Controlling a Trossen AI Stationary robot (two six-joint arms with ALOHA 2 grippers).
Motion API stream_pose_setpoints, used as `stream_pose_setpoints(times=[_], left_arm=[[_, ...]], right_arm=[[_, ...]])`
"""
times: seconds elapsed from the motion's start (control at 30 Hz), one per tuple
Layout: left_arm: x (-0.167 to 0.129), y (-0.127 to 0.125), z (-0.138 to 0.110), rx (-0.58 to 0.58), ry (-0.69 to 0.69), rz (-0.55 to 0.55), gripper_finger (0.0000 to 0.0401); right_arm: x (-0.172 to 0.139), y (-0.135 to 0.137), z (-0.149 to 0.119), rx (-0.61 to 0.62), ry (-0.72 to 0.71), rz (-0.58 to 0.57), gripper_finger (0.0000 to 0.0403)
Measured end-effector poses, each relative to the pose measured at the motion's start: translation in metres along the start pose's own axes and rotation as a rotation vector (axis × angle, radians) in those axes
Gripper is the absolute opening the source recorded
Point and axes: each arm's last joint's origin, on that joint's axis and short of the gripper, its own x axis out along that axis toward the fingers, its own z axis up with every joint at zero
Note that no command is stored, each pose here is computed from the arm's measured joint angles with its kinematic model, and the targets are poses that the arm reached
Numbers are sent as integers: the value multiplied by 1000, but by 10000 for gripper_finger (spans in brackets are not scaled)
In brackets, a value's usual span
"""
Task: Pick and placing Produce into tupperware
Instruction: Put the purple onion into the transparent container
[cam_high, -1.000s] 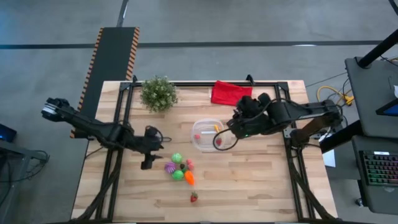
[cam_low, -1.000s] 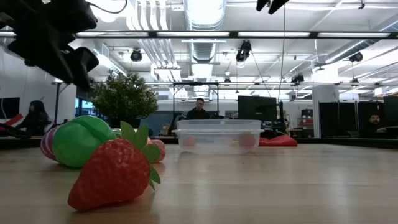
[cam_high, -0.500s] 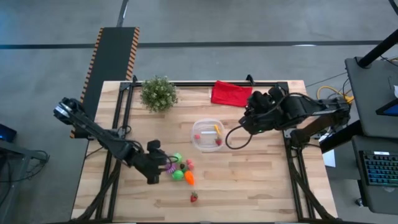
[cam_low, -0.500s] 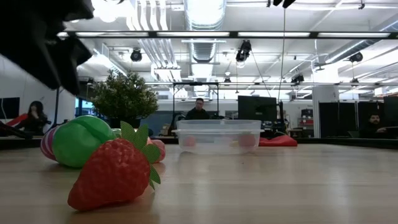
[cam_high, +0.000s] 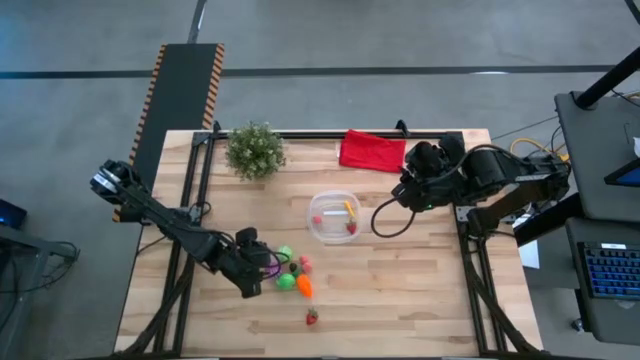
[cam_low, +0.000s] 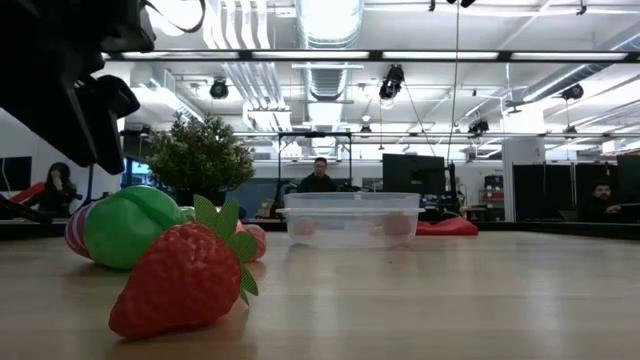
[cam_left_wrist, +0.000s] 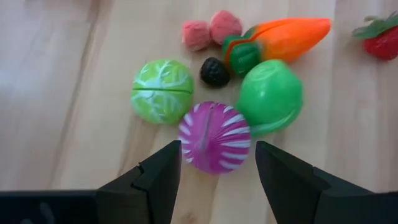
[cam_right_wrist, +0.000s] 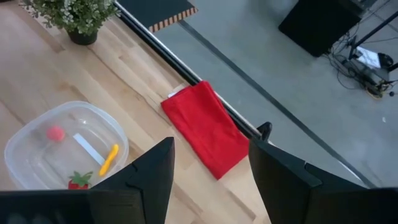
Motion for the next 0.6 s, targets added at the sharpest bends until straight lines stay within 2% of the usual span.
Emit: stream_pose_setpoints(times=[0.33,0.43,0.5,0.6], left_arm=[[-2,2,3,-53,1,-13,192],[4,8,3,-165,71,-17,193],[7,11,4,-206,108,-26,200],[8,14,4,-192,124,-24,222]], right_arm=[[7,4,-6,-29,8,-35,199],[10,6,-9,-19,15,-43,199],[11,7,-10,-17,19,-47,199],[12,7,-11,-12,21,-49,199]])
